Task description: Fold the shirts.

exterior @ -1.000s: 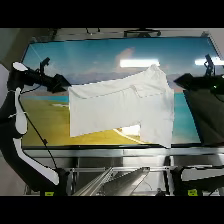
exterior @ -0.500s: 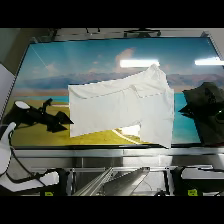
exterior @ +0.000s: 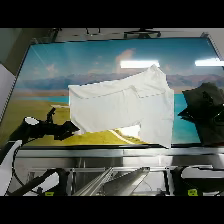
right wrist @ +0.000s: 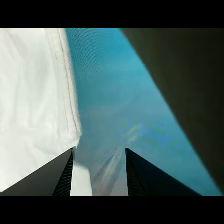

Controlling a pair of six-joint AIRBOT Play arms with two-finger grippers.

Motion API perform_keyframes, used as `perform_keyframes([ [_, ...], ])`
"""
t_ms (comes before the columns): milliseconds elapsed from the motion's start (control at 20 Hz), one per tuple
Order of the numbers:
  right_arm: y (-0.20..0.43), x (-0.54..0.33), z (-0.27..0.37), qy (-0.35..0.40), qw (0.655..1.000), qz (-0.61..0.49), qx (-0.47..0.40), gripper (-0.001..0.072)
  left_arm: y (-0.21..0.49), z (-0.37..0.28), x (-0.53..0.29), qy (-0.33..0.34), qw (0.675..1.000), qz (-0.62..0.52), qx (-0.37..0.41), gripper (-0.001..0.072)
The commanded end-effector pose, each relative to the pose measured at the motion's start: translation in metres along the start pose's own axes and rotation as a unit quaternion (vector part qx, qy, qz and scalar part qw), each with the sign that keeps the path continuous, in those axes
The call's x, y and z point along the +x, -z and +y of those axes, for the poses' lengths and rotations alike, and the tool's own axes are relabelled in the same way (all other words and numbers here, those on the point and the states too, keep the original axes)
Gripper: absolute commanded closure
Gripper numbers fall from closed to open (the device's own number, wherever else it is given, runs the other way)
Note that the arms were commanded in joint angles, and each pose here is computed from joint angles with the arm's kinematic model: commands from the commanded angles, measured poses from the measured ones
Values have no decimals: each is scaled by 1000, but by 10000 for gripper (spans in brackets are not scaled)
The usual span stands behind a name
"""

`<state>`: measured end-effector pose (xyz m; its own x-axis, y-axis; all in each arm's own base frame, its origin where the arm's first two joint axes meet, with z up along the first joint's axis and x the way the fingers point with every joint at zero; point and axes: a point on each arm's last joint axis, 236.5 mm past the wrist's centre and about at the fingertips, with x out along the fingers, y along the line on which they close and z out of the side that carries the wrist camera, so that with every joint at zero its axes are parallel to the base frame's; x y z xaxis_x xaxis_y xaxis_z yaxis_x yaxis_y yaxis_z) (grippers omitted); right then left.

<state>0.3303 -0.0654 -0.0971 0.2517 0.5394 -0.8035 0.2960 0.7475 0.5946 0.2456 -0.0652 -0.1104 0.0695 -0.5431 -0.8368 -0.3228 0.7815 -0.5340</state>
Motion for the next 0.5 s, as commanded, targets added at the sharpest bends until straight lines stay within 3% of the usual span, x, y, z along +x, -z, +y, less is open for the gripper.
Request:
perform_keyframes([
  [0, 0, 0, -1, 1, 1000, 0, 1, 350, -15, -11, -12, -1, 999, -16, 30, 124],
  [200, -2, 2, -3, 3, 1000, -4, 3, 351, 2, -5, -36, -1, 999, 39, 32, 123],
  [450, 20, 34, 4, -14, 998, 62, 2, 350, -29, 2, -59, 8, 1000, -18, 7, 123],
])
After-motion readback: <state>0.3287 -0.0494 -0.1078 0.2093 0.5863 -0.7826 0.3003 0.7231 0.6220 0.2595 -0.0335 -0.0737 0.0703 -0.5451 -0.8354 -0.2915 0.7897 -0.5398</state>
